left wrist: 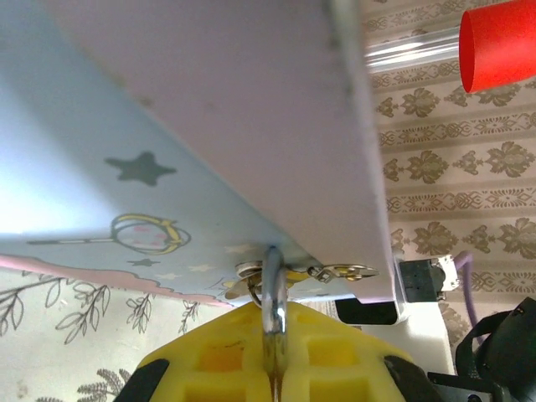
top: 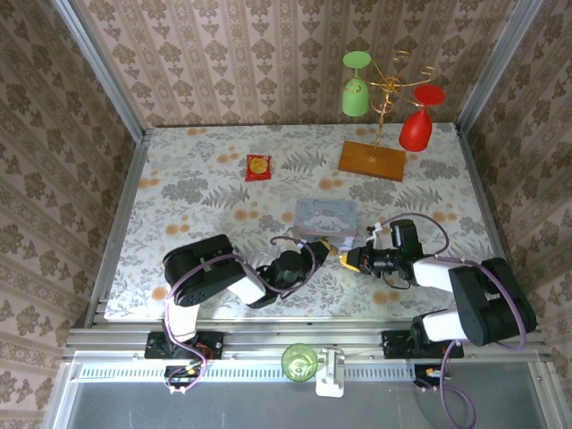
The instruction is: Unlock a padlock with a key
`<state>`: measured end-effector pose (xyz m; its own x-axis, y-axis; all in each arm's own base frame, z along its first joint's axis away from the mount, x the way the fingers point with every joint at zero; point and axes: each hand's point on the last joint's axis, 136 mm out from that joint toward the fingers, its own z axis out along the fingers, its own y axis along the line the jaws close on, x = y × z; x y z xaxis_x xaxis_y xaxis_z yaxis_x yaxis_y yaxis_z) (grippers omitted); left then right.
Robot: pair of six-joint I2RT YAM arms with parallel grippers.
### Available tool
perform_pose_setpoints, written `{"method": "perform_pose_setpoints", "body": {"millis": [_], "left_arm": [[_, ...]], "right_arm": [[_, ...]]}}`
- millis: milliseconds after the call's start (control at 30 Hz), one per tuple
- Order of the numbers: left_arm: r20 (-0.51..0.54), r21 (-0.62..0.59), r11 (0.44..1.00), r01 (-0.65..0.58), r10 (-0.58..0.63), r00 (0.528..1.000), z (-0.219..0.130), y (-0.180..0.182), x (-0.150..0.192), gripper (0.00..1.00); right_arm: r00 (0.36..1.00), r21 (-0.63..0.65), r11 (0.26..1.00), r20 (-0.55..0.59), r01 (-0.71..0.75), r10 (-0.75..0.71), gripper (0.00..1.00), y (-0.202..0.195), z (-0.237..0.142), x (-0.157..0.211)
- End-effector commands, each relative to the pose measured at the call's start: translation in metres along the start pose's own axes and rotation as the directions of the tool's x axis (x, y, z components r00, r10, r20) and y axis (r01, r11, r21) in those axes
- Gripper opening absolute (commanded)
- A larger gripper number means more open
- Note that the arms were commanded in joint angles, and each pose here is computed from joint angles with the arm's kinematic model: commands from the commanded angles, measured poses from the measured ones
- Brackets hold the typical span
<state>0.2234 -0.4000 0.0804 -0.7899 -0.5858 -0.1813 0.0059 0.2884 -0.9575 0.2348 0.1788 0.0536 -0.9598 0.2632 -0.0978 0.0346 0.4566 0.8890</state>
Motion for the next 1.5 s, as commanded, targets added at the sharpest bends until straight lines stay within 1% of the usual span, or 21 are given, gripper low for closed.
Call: {"method": "perform_pose_setpoints", "body": {"millis": [0,133,267,367,433,633,733,900,1033,1133,1233,1300,1367,1467], "left_arm": [[-0.213,0.245,0.968,0.045,0.008,0.977,-0.014,-0.079,0.042,0.00],[-0.222,0.263,0.964,0.037,0.023,0.975,-0.014,-0.085,0.043,0.00],[-0.231,0.272,0.961,0.046,0.019,0.973,-0.014,-0.089,0.045,0.00],[-0.237,0.286,0.957,0.041,0.029,0.971,-0.015,-0.095,0.045,0.00],[-0.241,0.293,0.955,0.042,0.032,0.970,-0.015,-0.097,0.045,0.00],[-0.244,0.252,0.966,0.049,0.014,0.970,-0.017,-0.081,0.043,0.00],[-0.238,0.254,0.967,0.036,0.026,0.971,-0.020,-0.080,0.040,0.00],[-0.246,0.270,0.962,0.028,0.041,0.968,-0.022,-0.085,0.039,0.00],[-0.253,0.274,0.961,0.025,0.047,0.966,-0.020,-0.086,0.040,0.00],[-0.241,0.251,0.967,0.030,0.032,0.970,-0.017,-0.077,0.035,0.00],[-0.206,0.230,0.973,0.028,0.021,0.978,-0.014,-0.068,0.016,0.00],[-0.190,0.251,0.968,0.010,0.039,0.981,-0.013,-0.075,0.005,0.00],[-0.180,0.270,0.963,0.006,0.044,0.983,-0.011,-0.083,0.000,0.00],[-0.183,0.276,0.961,0.017,0.035,0.982,-0.009,-0.086,-0.002,0.00]], "right_arm": [[0.994,-0.135,0.986,0.041,0.103,-0.098,0.00,0.040,0.003,-0.027],[1.000,-0.143,0.990,-0.011,0.011,-0.013,0.00,0.035,0.007,-0.023],[0.999,-0.083,0.996,-0.034,-0.039,0.036,0.00,0.017,0.009,-0.020],[0.996,-0.104,0.991,-0.036,-0.089,0.086,0.00,0.009,0.009,-0.025],[0.996,-0.099,0.991,-0.029,-0.086,0.084,0.00,0.004,0.007,-0.028],[0.996,-0.071,0.994,0.000,-0.086,0.086,0.00,0.001,-0.002,-0.035],[0.995,-0.063,0.993,0.011,-0.103,0.104,0.00,-0.005,-0.004,-0.041],[0.989,-0.093,0.985,0.013,-0.148,0.150,0.00,-0.011,-0.004,-0.046],[0.988,-0.117,0.982,0.019,-0.148,0.151,0.00,-0.007,-0.004,-0.047],[0.990,-0.103,0.985,0.026,-0.137,0.140,0.00,-0.005,-0.008,-0.040],[0.989,-0.066,0.989,0.064,-0.133,0.137,0.00,-0.007,-0.018,-0.025],[0.988,-0.026,0.992,0.095,-0.123,0.125,0.00,-0.008,-0.027,-0.015],[0.986,-0.018,0.994,0.123,-0.111,0.112,0.00,-0.006,-0.032,-0.013],[0.986,-0.043,0.994,0.128,-0.105,0.109,0.00,-0.001,-0.035,-0.008]]}}
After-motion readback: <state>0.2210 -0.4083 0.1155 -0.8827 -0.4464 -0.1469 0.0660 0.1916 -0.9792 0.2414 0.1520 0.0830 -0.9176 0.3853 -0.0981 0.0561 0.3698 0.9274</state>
